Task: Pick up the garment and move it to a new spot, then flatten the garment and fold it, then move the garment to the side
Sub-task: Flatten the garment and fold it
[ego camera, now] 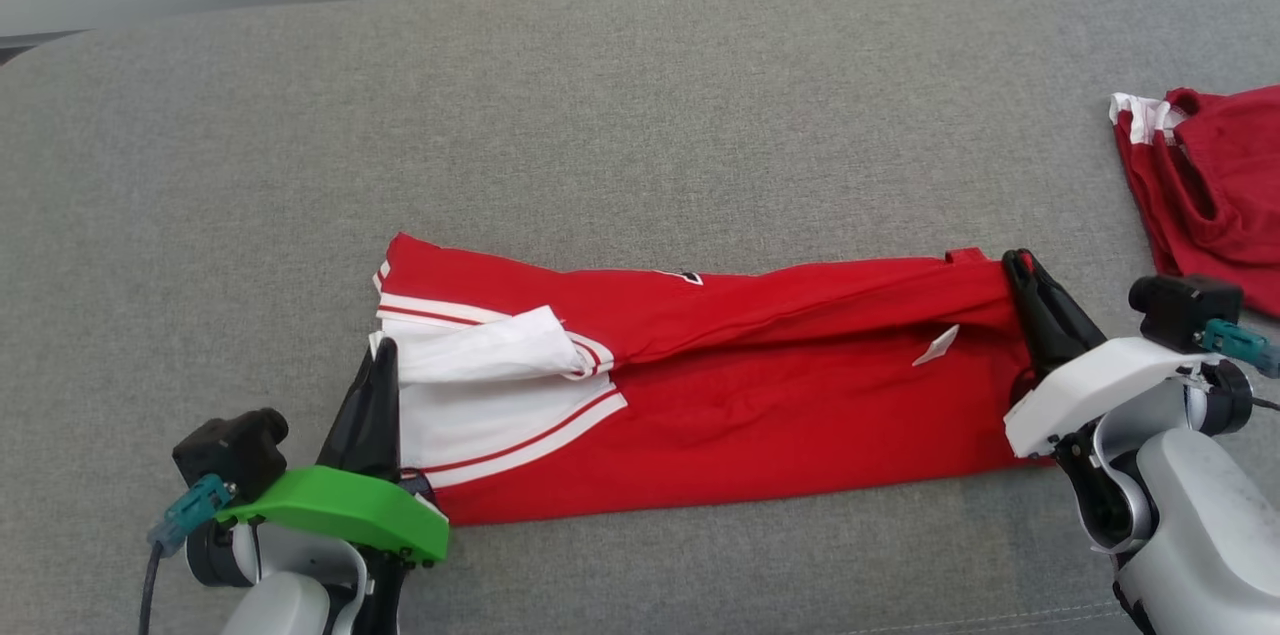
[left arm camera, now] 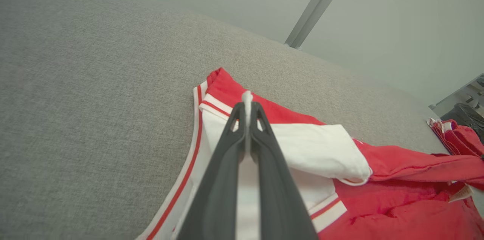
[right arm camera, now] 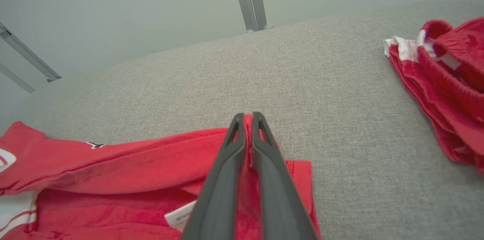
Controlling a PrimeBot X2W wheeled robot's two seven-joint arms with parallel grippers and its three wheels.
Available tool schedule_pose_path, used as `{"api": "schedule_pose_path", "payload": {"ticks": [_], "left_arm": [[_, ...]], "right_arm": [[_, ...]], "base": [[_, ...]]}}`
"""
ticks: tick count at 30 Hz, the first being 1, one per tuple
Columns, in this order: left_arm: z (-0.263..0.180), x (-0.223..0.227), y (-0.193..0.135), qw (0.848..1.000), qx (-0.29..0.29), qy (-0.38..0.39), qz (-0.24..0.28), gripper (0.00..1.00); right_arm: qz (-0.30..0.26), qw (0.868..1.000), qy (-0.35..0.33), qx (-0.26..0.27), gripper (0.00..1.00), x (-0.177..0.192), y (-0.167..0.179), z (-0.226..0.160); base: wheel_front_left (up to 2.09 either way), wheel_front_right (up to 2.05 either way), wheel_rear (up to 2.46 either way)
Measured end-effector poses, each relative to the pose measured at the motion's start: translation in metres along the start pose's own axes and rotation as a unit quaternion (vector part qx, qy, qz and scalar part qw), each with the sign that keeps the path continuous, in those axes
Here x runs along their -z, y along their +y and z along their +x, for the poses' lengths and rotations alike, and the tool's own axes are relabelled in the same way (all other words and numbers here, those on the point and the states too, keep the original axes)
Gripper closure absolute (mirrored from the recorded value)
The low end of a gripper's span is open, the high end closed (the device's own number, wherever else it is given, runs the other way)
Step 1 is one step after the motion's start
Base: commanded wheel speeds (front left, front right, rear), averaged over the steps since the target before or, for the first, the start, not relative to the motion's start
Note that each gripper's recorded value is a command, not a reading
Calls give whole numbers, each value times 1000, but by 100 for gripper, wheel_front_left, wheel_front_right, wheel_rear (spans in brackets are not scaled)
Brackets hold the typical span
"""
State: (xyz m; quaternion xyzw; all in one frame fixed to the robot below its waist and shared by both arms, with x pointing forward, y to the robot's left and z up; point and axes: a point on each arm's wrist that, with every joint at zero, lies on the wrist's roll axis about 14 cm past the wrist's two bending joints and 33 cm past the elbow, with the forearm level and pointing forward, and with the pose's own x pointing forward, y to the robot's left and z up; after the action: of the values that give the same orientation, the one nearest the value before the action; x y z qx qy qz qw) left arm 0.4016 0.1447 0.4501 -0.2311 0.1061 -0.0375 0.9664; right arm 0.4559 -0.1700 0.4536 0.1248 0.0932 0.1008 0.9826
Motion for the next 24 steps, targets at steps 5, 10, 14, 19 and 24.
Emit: {"api": "schedule_pose_path", "payload": {"ticks": [5, 10, 14, 19, 24], "left_arm": [[-3, 12, -4, 1000, 3, 17, -9, 100], [-7, 21, -1, 1000, -1, 27, -11, 0], [-17, 32, 5, 999, -12, 43, -19, 0], [-28, 32, 15, 999, -30, 40, -20, 0], [-31, 13, 17, 999, -33, 5, -13, 0]], "right_arm": [[-10, 1000, -4, 7, 76, 4, 0, -8], [-12, 1000, -14, 12, 0, 8, 0, -16], [-3, 999, -23, 27, 0, 12, -4, -28], [6, 998, -39, 53, 0, 12, -14, -45], [10, 996, -57, 69, 0, 7, -18, -60]], "base": [[0, 0, 0], [0, 0, 0], [0, 0, 0], [0, 0, 0], [0, 0, 0]]}}
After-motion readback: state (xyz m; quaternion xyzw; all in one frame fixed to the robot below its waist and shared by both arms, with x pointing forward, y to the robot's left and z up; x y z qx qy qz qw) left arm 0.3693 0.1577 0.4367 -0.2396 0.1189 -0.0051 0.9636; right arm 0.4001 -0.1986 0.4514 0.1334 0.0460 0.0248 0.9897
